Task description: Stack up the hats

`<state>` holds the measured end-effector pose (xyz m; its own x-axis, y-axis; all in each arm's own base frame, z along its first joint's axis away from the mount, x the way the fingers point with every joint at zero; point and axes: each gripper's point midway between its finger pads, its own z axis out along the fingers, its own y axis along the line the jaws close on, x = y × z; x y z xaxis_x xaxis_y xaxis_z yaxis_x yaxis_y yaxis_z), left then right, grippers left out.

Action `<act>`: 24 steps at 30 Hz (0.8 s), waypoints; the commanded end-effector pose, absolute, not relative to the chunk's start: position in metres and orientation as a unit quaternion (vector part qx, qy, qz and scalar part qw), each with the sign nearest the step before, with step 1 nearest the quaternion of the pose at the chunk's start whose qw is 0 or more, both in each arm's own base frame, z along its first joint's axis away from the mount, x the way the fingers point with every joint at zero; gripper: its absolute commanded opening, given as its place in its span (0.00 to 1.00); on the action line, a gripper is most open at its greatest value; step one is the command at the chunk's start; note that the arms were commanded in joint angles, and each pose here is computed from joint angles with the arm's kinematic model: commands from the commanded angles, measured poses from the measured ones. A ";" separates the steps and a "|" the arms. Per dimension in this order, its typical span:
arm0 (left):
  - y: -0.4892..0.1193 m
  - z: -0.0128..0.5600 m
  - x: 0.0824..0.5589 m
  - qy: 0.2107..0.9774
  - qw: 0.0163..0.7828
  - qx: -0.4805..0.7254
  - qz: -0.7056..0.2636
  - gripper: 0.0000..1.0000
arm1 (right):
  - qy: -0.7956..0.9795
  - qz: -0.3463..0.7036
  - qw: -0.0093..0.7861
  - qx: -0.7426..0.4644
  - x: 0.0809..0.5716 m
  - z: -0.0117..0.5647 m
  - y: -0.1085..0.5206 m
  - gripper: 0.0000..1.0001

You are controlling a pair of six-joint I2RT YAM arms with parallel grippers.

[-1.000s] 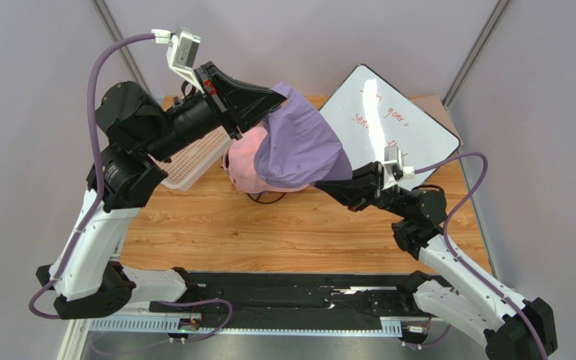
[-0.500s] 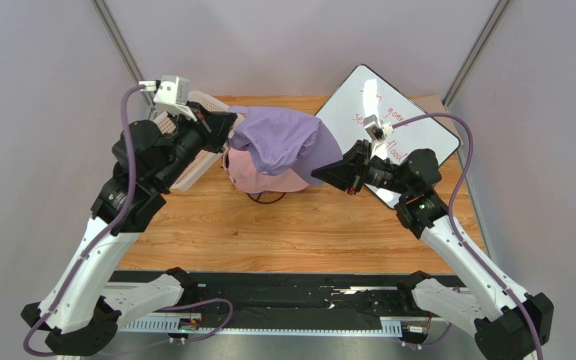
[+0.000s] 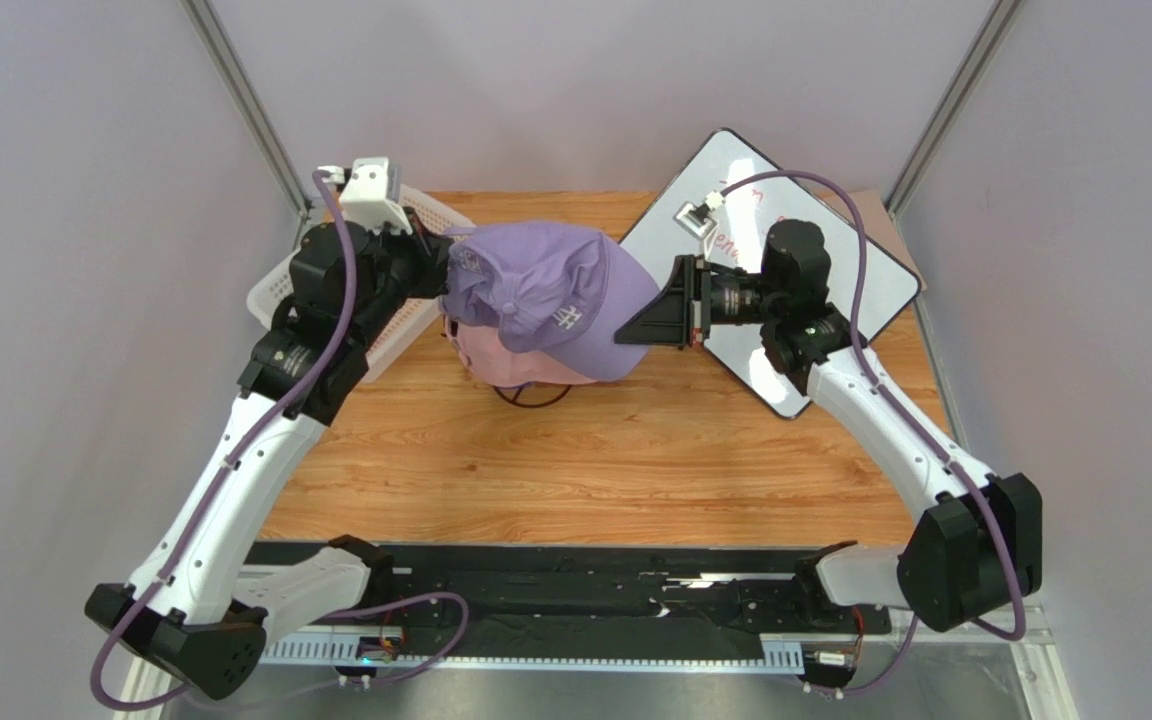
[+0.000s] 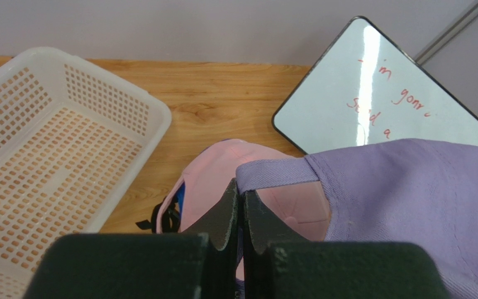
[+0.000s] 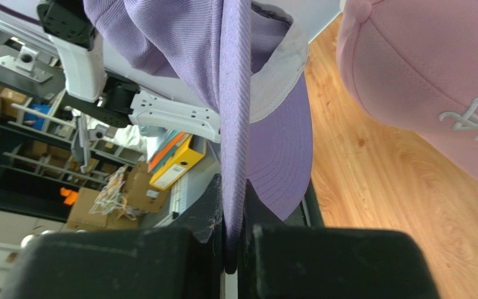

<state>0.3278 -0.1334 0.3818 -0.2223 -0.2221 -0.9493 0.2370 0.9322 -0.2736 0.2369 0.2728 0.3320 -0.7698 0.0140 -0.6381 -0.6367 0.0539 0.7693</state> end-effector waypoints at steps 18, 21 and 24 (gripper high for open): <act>-0.072 0.280 0.409 0.825 0.552 -0.082 -0.092 0.00 | 0.700 0.680 0.147 -0.160 0.310 0.309 0.277 0.10; -0.067 0.265 0.414 0.832 0.540 -0.089 -0.093 0.00 | 0.702 0.680 0.152 -0.148 0.324 0.304 0.274 0.18; -0.067 0.255 0.417 0.836 0.533 -0.089 -0.093 0.00 | 0.706 0.678 0.156 -0.132 0.338 0.297 0.271 0.25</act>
